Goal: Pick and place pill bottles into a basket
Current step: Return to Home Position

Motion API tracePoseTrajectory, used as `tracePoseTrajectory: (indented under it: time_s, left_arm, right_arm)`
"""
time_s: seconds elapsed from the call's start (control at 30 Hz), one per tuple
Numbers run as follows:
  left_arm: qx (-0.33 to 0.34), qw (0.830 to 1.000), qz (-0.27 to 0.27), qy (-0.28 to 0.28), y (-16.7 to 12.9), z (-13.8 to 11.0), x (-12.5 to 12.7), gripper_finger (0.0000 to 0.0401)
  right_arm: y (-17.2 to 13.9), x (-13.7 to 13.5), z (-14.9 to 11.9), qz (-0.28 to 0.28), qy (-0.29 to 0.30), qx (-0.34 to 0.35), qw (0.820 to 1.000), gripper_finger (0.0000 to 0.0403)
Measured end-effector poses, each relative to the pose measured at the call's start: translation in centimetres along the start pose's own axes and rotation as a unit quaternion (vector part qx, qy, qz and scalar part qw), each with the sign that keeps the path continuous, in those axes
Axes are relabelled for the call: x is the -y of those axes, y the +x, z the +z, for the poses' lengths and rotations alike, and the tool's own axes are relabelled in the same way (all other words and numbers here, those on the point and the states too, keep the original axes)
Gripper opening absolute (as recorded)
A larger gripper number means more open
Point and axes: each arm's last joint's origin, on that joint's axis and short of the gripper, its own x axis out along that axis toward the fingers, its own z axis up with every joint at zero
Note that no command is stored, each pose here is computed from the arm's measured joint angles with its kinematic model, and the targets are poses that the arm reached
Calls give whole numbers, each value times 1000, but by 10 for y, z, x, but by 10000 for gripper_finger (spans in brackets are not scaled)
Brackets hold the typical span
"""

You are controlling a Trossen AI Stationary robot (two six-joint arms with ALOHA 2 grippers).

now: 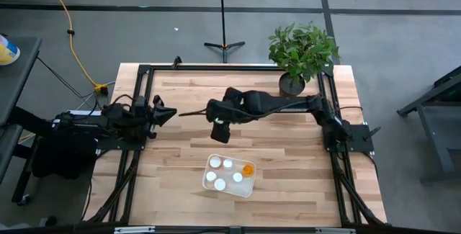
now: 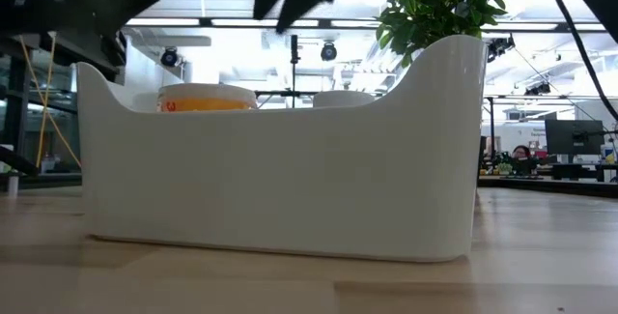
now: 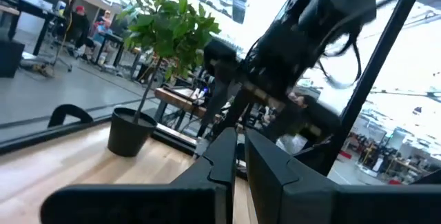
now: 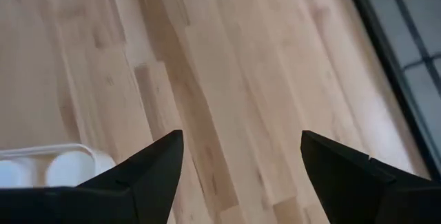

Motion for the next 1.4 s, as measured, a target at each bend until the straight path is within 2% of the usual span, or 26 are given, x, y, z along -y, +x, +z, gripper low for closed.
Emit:
tracePoseTrajectory:
  time_s: [0.17,0.37,0.53,0.67,0.8,0.97,1.1,1.23,1.4]
  left_arm:
    - [-6,1000,3,16,0,9,3,67]
    - [-39,999,16,22,-1,7,3,67]
    - [-38,999,15,21,-1,8,3,67]
    - [-39,999,16,21,-1,7,3,67]
    - [-40,999,16,21,-1,7,3,67]
    - [-53,998,22,24,-1,5,1,67]
    - [-63,997,28,22,-1,3,1,67]
    - [-65,997,29,16,-1,2,0,67]
    - [-69,997,33,16,-1,1,0,67]
  right_arm:
    - [-43,14,2,2,-18,42,999,283]
    - [-94,31,-9,-14,-24,78,997,283]
    - [-139,46,-43,-24,-4,96,995,282]
    - [-165,62,-75,-29,38,147,988,282]
    - [-171,75,-105,-14,71,177,982,282]
    - [-161,84,-140,-5,91,180,979,282]
    - [-159,93,-169,12,131,214,968,282]
    - [-157,104,-201,30,176,261,949,282]
    - [-159,117,-233,57,217,342,913,282]
